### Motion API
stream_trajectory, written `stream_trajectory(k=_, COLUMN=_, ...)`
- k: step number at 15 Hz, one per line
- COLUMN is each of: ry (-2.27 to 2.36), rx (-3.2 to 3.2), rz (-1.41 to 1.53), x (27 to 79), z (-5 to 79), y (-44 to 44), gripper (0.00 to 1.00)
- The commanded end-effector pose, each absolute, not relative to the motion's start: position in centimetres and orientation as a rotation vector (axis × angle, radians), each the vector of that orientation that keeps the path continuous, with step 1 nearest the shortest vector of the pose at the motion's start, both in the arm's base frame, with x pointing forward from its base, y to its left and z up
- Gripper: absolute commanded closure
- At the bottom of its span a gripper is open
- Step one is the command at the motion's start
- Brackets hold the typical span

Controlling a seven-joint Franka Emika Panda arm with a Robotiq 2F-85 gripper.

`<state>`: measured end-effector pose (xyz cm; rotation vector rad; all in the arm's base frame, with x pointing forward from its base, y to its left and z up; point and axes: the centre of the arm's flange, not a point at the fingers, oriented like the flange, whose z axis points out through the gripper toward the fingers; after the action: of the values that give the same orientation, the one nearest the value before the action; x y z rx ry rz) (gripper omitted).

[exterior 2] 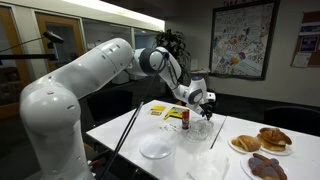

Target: Pick up the glass lid and put it on the glass bowl

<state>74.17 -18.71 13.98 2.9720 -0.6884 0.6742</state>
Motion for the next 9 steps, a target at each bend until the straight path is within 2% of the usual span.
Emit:
stream_trajectory(k=1, ry=-0.667, rx=2.996, rz=0.609, x=72.6, z=15.1, y=-17.6, gripper=0.29)
stream_trajectory(k=3, ry=-0.658, rx=3.001, rz=0.609, x=72.7, z=15.1, y=-17.2, gripper=0.30)
stream_trajectory(k=7, ry=-0.631, rx=3.013, rz=0.604, x=72.7, z=15.1, y=-16.1, gripper=0.04)
stream_trajectory(k=9, ry=-0.620, rx=3.017, rz=0.601, x=72.6, z=15.3, y=-15.5, gripper=0.00)
